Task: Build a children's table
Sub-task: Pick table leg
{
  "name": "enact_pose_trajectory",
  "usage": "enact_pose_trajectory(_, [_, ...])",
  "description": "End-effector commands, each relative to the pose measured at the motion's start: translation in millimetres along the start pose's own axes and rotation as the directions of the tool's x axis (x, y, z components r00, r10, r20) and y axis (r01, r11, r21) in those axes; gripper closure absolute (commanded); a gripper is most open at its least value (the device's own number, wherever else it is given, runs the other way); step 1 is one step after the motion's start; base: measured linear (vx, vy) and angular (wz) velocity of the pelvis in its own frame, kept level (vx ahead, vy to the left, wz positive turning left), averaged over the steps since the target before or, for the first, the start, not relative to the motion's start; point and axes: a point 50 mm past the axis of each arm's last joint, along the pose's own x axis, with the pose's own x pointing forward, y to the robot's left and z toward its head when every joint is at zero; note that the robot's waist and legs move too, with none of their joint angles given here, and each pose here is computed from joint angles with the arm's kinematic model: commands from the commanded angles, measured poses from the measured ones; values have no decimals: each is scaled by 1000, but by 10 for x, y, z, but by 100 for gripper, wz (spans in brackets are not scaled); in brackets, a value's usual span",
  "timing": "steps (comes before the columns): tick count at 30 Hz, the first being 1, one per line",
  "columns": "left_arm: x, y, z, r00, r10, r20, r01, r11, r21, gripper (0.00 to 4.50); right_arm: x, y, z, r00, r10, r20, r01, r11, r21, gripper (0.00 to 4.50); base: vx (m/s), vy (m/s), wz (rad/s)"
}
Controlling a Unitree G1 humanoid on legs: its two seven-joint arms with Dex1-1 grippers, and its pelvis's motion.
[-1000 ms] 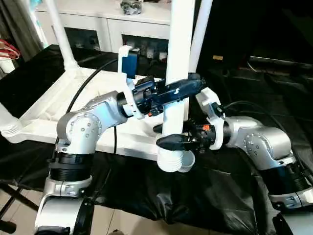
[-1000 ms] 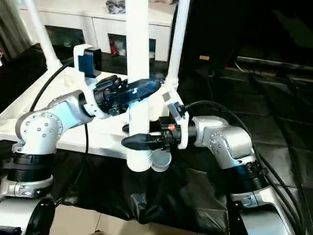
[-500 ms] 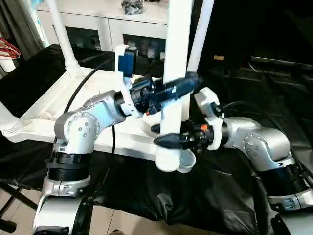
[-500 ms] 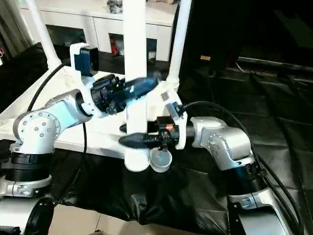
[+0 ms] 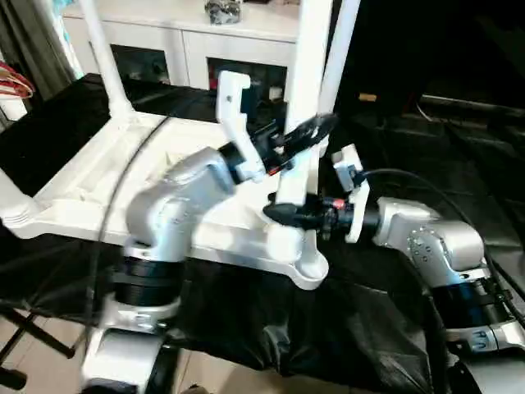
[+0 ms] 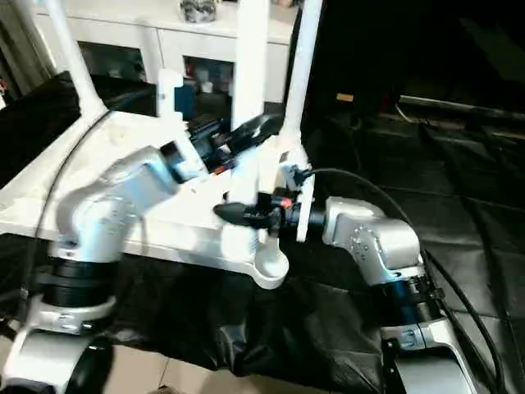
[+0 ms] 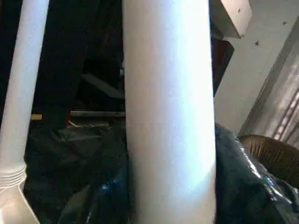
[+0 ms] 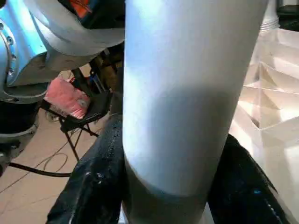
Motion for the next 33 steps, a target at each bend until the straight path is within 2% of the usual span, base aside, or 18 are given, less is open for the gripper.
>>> enact_pose_trajectory(1, [-26,85,23,996,85,8,-86,996,37,254,98,105,117,997,74,13,-73,993,-93,262,0,0,0])
enact_pose_trajectory(5, [-8,27,16,999,45,0,-45,997,60,265,105,72,124,999,37,3,-36,991,-131,262,0,0,0])
enact_pose_trajectory(6, [-4,20,12,999,42,-3,-41,997,64,265,107,61,125,1000,30,4,-30,992,-127,227,0,0,0])
enact_pose_trajectory(8, [9,8,-4,999,24,-23,-22,996,81,266,98,-3,141,1000,-14,5,15,996,-92,192,0,0,0])
enact_pose_trajectory(11, [17,1,-9,999,10,-32,-7,996,92,266,80,-34,148,999,-30,-20,28,995,-99,183,0,0,0])
enact_pose_trajectory(13, [18,-15,-6,999,-9,-32,12,996,94,266,54,-53,117,996,-37,-84,29,995,-95,154,0,0,0])
enact_pose_trajectory(18, [16,-25,-8,999,-18,-30,21,995,101,266,43,-61,71,993,-22,-115,13,997,-76,152,0,0,0])
enact_pose_trajectory(19, [14,-31,-10,999,-22,-27,24,994,102,266,54,-77,68,994,-25,-103,20,999,-48,152,0,0,0])
enact_pose_trajectory(25, [8,-33,-10,1000,-23,-20,25,995,101,266,73,-118,62,995,-38,-90,37,999,-13,152,0,0,0])
enact_pose_trajectory(27, [6,-38,-8,999,-28,-19,30,995,99,266,84,-124,75,997,-35,-62,36,999,11,152,0,0,0])
enact_pose_trajectory(33, [9,-46,-5,999,-43,-23,45,994,103,266,80,-132,98,998,-36,-46,37,999,20,152,0,0,0])
